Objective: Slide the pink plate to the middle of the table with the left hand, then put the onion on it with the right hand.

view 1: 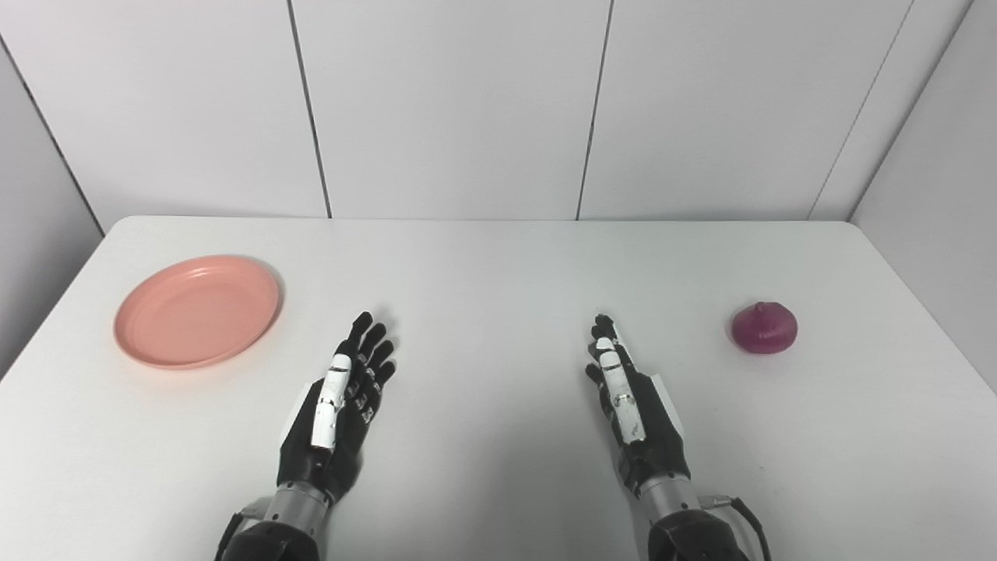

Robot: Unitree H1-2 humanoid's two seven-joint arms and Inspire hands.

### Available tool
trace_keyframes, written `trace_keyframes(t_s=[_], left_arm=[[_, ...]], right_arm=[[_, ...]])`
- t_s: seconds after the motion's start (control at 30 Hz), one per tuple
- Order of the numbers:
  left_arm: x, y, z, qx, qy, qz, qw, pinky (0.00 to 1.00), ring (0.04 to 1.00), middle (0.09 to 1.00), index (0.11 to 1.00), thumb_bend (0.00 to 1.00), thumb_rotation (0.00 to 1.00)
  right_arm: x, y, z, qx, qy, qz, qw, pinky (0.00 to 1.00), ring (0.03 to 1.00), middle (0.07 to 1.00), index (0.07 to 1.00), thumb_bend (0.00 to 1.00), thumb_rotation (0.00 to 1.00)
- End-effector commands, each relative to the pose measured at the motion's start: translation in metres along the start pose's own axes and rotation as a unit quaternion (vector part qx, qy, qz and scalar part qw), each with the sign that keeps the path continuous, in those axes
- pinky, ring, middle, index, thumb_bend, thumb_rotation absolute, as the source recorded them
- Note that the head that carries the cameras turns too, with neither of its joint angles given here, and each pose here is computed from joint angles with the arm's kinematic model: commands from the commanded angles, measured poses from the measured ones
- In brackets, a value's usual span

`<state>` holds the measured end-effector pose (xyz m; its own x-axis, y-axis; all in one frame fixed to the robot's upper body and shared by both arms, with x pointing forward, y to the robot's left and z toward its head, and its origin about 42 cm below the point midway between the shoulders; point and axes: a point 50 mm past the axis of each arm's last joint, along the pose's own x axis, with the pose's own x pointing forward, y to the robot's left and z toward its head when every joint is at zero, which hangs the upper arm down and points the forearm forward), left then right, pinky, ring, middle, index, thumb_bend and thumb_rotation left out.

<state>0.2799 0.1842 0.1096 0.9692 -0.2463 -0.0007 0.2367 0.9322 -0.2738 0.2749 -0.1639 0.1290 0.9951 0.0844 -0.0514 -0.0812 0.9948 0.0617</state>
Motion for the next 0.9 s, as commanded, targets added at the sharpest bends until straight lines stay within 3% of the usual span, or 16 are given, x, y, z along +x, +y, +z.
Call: trace_keyframes(t_s=[0.0,0.87], left_arm=[[-0.0019,0.0028,0.0078,0.012,-0.015,-0.001,1.0,1.0,0.991,0.998,0.989,0.43,1.0],[-0.0021,0.0024,0.0078,0.011,-0.015,0.001,1.0,0.99,0.989,0.998,0.988,0.43,1.0]], right_arm=[[0.0038,0.0037,0.0198,0.003,-0.049,0.01,0.999,1.0,0.997,0.996,0.992,0.22,1.0],[0.0037,0.004,0.0192,-0.001,-0.049,0.01,0.999,1.0,0.999,0.995,0.992,0.23,1.0]])
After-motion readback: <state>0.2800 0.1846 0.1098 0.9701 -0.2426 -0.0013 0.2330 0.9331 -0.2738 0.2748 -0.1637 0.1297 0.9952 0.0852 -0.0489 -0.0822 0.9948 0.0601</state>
